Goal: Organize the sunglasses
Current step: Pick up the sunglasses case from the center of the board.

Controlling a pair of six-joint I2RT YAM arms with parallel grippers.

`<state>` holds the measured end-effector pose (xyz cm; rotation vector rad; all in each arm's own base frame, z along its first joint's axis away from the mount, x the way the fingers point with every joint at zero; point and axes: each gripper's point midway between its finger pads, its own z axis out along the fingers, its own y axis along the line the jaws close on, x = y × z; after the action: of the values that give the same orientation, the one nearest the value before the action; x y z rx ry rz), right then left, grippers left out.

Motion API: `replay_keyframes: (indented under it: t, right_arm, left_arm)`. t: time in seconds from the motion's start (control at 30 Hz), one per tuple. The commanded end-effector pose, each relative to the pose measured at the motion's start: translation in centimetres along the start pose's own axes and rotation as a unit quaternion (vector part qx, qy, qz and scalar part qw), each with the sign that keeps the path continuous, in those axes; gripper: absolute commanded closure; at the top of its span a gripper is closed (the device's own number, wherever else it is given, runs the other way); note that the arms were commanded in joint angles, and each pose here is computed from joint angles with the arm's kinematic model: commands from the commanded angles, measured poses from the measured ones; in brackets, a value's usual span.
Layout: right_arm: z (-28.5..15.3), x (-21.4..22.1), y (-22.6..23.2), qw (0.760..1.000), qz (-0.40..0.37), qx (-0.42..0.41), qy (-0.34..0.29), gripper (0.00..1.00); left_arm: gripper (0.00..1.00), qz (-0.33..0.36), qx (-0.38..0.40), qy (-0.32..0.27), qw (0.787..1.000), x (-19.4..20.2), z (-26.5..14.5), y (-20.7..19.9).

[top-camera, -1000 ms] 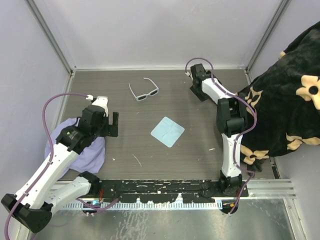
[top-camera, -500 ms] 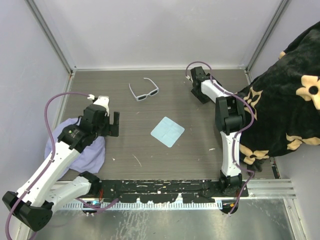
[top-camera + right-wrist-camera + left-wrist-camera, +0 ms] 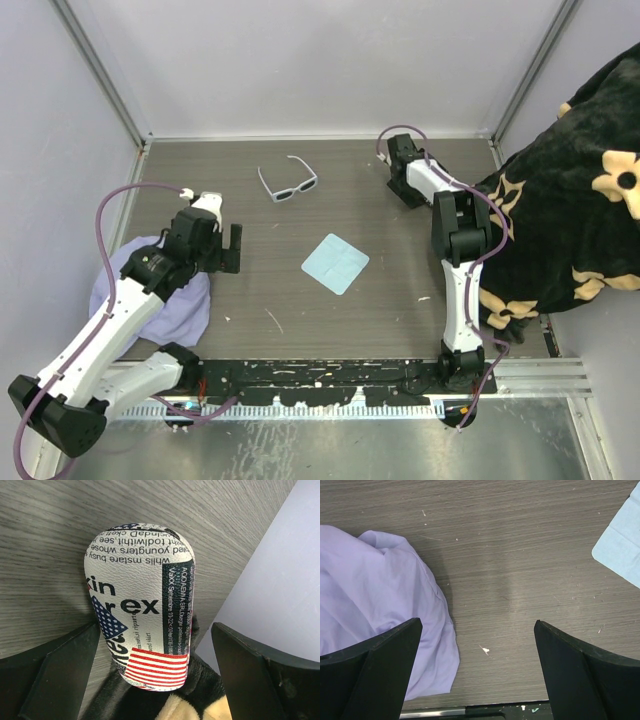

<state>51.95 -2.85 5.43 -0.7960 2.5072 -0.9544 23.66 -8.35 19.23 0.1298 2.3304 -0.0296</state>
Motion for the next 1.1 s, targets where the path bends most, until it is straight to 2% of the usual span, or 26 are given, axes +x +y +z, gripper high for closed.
replay_keyframes:
  t: [0.0,0.17,0.5,0.63,0.7,0.87,0.97,1.07]
  right_arm:
    - [0.2,-0.3,-0.8,1.0,0.006,-0.002,-0.005,0.0]
    - [0.5,-0.1,-0.5,1.0,0.006,-0.016,-0.005,0.03]
    - [0.5,-0.1,0.0,0.999,0.011,-0.031,-0.005,0.33]
    - [-0.5,-0.8,-1.6,0.999,0.034,-0.013,-0.017,0.44]
    - [-1.4,-1.4,-3.1,0.999,0.049,0.007,-0.024,0.53]
    - [-6.3,-4.0,-7.2,0.992,0.089,0.05,-0.077,0.65]
    - [-10.0,-5.6,-8.8,0.984,0.123,0.06,-0.114,0.91]
    - [-13.9,-7.3,-9.0,0.973,0.163,0.038,-0.161,0.99]
  left_arm:
    - [0.02,0.001,0.01,-0.022,1.0,-1.2,0.1,-0.5]
    - [0.02,0.001,0.008,-0.02,1.0,-1.1,0.1,-0.4]
    - [0.02,0.002,0.005,-0.019,1.0,-1.1,0.3,-0.3]
    - [0.02,-0.007,-0.003,-0.027,1.0,-1.3,0.2,-0.1]
    - [0.02,-0.019,-0.015,-0.037,0.999,-1.5,0.1,0.4]
    - [0.02,-0.033,-0.013,-0.066,0.997,-2.0,-0.8,0.7]
    - [0.02,-0.042,0.012,-0.084,0.996,-2.3,-1.4,0.1]
    - [0.02,-0.047,0.036,-0.099,0.993,-2.7,-2.0,-0.5]
